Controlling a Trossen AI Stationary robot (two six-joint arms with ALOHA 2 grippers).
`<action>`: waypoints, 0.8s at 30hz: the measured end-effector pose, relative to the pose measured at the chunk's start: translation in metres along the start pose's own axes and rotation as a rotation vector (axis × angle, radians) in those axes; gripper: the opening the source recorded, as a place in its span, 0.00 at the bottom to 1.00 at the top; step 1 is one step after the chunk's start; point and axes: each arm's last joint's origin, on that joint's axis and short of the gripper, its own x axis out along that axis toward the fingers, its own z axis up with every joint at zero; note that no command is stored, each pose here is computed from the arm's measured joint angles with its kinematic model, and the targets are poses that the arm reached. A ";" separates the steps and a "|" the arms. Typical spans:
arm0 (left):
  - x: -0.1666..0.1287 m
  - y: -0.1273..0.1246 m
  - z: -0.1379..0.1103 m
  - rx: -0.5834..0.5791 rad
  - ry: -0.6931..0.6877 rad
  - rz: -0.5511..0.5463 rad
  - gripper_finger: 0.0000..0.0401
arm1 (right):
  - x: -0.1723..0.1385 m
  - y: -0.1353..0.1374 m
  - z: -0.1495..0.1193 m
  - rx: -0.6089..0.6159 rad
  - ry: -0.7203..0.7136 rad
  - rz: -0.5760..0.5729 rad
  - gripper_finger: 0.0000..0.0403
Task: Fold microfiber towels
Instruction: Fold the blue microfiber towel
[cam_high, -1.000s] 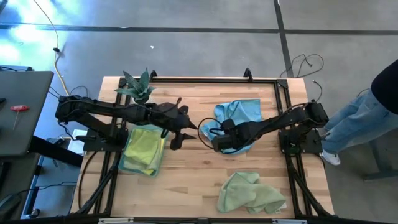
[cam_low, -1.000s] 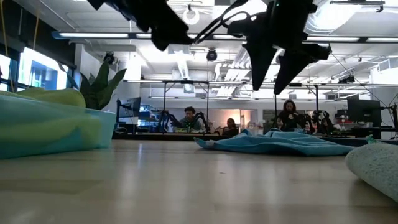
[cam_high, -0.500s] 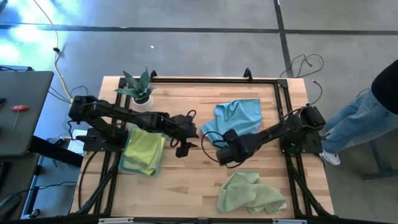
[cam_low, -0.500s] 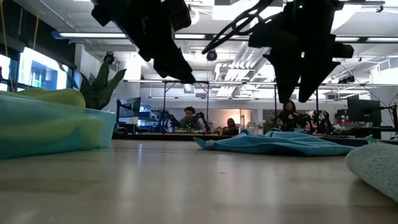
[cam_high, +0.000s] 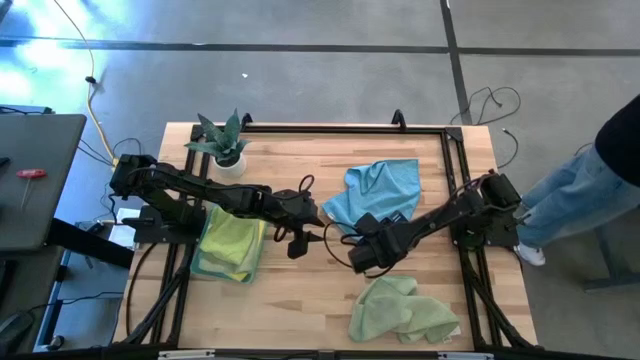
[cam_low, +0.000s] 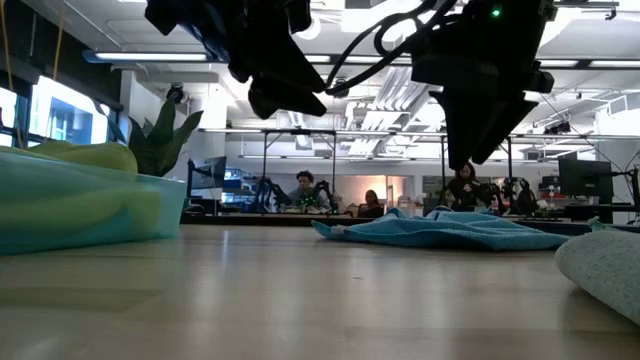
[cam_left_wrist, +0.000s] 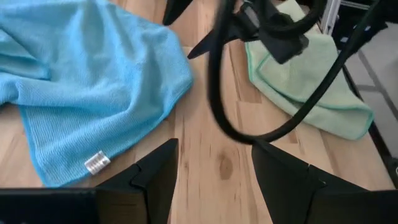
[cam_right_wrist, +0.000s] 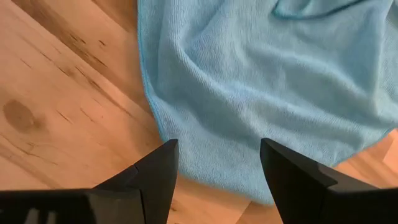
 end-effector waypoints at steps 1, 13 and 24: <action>0.000 -0.001 -0.001 0.003 0.005 -0.001 0.48 | -0.001 0.000 -0.001 -0.014 -0.010 -0.001 0.55; 0.029 -0.001 -0.017 0.307 0.067 0.067 0.48 | 0.030 -0.005 -0.020 0.052 0.075 0.010 0.55; 0.041 0.000 -0.019 0.284 0.033 0.030 0.48 | 0.063 0.002 -0.026 0.269 0.011 0.182 0.55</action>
